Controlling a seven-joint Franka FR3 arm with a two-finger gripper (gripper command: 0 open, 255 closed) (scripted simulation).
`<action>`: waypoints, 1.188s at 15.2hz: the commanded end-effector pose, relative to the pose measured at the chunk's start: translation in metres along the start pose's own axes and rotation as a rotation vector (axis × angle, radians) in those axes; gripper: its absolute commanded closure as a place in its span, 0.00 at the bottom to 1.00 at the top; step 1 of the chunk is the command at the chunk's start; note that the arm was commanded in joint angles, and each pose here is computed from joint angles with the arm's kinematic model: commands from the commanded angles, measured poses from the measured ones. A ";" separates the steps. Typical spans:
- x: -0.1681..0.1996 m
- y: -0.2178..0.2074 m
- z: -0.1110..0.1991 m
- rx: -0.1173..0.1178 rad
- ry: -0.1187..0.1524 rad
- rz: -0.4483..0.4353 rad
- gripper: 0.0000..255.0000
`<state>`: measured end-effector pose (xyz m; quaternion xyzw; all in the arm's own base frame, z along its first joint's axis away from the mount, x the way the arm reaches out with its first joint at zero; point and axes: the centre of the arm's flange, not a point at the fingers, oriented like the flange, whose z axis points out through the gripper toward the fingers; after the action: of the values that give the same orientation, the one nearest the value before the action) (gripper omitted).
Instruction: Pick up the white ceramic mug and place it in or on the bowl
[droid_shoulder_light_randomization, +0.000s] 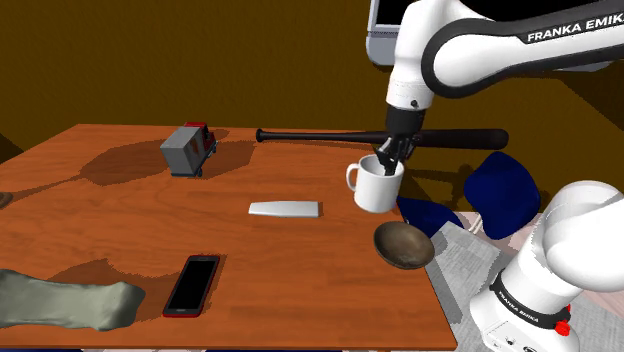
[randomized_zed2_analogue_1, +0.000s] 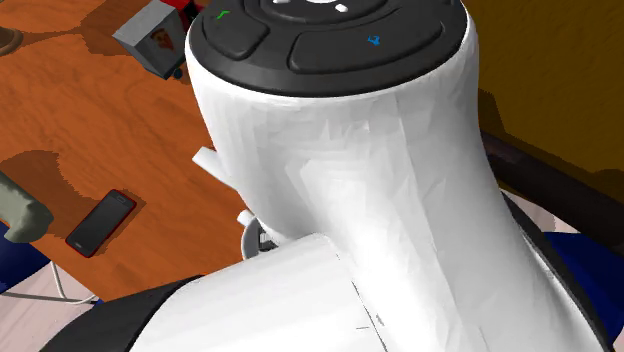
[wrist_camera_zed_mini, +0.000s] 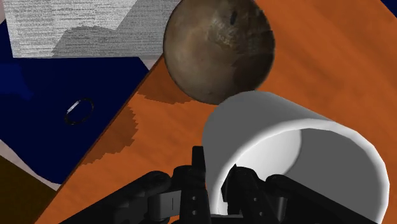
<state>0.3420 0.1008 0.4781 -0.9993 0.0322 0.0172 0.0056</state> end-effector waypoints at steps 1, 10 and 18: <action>-0.028 0.004 -0.001 0.001 0.000 0.000 1.00; -0.084 0.016 0.020 0.001 0.000 0.000 1.00; -0.082 0.017 0.062 0.001 0.000 0.000 1.00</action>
<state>0.2555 0.0904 0.4244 -0.9993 0.0324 0.0175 0.0059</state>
